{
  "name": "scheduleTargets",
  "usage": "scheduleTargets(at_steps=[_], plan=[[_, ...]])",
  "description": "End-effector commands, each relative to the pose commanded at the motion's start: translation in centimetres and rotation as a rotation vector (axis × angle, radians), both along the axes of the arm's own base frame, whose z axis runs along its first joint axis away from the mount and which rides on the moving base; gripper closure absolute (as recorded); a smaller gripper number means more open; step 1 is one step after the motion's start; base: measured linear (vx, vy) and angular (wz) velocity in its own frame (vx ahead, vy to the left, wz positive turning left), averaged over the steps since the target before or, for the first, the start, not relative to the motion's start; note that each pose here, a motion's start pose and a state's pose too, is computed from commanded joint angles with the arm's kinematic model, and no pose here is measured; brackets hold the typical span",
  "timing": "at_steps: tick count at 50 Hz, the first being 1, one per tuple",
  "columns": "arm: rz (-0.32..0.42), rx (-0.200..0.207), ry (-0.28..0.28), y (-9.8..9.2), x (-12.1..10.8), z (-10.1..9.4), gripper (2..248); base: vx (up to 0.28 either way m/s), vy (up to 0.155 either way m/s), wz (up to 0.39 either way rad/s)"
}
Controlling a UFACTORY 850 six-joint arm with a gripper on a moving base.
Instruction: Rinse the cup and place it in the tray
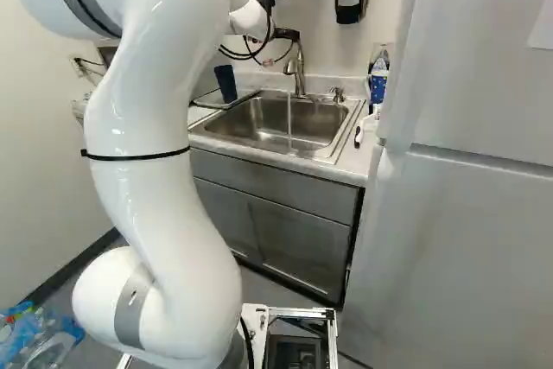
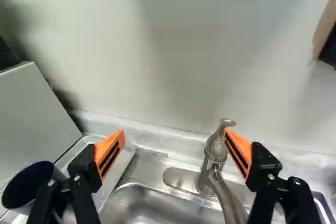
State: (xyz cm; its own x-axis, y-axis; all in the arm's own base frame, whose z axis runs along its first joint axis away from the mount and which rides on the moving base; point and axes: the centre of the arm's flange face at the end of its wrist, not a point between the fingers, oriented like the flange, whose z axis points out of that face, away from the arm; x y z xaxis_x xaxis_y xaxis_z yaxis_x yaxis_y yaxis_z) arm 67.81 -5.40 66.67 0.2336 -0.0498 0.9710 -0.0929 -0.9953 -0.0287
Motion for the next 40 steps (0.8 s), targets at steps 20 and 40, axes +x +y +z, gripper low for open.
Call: scheduleTargets(at_steps=[20,40], plan=[[-0.001,-0.003,-0.038,-0.1,-0.1,2.2,3,0.0,0.0,0.0],[-0.009,-0.004,-0.057,-0.9,2.4,3.1,3,0.0,0.0,0.0]])
